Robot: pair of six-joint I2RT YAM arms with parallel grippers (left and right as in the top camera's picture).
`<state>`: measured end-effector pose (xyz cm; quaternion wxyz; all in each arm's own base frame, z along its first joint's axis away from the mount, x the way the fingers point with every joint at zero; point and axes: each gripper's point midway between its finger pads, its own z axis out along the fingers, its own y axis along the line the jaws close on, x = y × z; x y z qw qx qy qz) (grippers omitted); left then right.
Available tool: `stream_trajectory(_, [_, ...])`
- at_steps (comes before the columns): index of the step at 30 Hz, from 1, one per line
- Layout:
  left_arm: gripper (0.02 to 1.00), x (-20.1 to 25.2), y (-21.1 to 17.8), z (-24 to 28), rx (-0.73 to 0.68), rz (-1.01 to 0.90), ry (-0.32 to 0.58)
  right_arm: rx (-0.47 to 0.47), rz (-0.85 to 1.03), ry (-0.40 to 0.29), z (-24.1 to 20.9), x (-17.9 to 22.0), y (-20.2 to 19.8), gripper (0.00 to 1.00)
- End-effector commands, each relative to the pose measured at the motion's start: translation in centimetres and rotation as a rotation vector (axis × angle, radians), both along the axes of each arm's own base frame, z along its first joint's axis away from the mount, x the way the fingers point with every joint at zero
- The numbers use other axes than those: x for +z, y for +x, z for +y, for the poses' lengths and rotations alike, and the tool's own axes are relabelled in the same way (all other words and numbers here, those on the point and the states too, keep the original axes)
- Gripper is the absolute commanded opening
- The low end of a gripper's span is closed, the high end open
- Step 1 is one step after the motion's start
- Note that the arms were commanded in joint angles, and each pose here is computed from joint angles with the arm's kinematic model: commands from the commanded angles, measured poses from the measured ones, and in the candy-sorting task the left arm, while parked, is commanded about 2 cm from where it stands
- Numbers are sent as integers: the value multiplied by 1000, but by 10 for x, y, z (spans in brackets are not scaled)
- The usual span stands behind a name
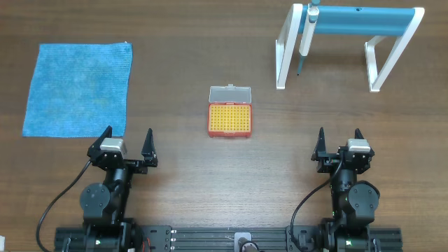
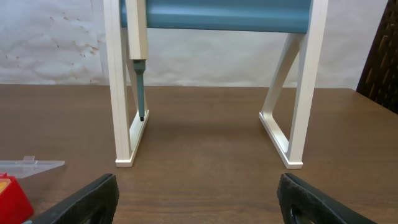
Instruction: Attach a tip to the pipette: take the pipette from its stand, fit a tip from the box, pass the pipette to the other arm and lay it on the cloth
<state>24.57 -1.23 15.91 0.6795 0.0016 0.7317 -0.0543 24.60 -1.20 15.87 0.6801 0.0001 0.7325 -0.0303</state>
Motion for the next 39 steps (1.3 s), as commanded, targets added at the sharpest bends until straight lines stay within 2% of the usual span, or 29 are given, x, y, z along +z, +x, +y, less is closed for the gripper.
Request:
stream_trajectory(1, [996,-1,0,0,0,-1,-1,15,-5,-14,3,-1,0,827])
stream_trajectory(11, [996,-1,0,0,0,-1,-1,14,4,-13,3,-3,1,829])
stream_trajectory(14, [996,-1,0,0,0,-1,-1,26,42,-9,4,11,7,827])
stream_trajectory(18, [996,-1,0,0,0,-1,-1,116,87,4,18,38,50,827])
stream_trajectory(21, [996,-1,0,0,-1,-1,-1,166,92,3,32,56,122,829])
stream_trajectory(25, [996,-1,0,0,-1,-1,-1,192,107,3,43,64,184,831])
stream_trajectory(27, [996,-1,0,0,0,-1,-1,193,112,8,44,65,199,829])
stream_trajectory(29, [996,-1,0,0,0,-1,-1,186,126,57,44,62,212,829])
stream_trajectory(39, [996,-1,0,0,0,-1,-1,179,163,75,43,40,227,829])
